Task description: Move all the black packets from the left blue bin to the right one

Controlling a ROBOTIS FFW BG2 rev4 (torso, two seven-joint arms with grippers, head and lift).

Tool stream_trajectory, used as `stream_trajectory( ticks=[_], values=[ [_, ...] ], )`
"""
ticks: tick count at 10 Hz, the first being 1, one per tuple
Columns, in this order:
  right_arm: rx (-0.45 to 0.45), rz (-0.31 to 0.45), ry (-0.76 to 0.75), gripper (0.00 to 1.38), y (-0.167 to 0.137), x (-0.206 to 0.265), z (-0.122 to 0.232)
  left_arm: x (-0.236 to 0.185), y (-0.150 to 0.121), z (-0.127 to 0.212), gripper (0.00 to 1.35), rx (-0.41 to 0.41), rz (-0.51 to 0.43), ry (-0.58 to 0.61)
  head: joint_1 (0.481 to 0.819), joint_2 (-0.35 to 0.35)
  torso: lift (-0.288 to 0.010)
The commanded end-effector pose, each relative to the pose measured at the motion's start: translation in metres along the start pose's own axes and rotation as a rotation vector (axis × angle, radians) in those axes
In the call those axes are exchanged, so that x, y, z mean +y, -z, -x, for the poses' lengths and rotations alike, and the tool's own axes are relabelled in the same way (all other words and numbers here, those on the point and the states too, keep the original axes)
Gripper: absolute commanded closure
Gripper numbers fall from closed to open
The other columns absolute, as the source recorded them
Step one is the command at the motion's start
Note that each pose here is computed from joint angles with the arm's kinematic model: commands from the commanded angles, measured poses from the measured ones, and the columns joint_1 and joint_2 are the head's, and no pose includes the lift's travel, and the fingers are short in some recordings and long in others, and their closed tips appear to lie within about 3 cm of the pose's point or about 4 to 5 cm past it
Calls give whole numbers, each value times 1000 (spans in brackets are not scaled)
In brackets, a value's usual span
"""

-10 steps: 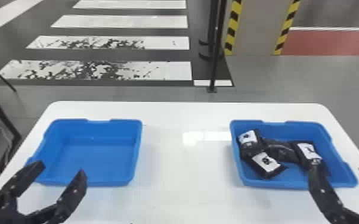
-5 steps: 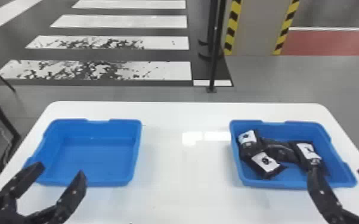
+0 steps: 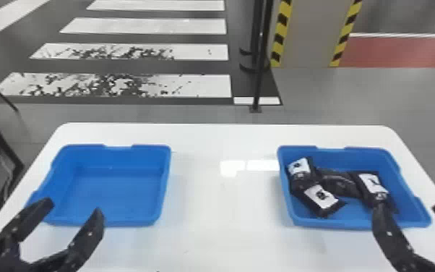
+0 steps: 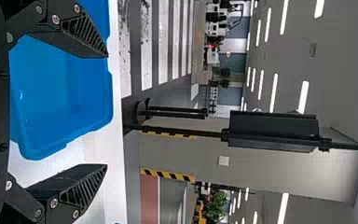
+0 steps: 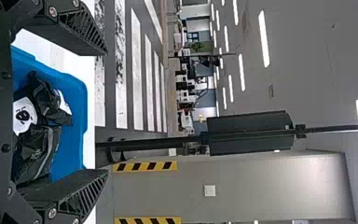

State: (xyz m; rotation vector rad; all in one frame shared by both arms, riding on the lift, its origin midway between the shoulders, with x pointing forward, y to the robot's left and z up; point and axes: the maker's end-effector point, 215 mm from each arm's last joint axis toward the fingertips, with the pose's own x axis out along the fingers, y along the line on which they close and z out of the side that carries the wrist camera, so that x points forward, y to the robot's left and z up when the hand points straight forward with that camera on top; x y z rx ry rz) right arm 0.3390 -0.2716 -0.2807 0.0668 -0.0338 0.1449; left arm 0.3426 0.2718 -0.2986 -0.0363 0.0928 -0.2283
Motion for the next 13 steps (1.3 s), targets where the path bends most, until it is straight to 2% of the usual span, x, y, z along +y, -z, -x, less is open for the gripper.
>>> stream_trajectory(
  ticks=[1,13],
  values=[
    [2,-3,0,130,1,0,1,1,0,0,217,0,1,-3,695,0,-140],
    [3,-14,2,130,2,-1,1,1,5,1,217,12,8,-3,695,0,-140]
  ],
)
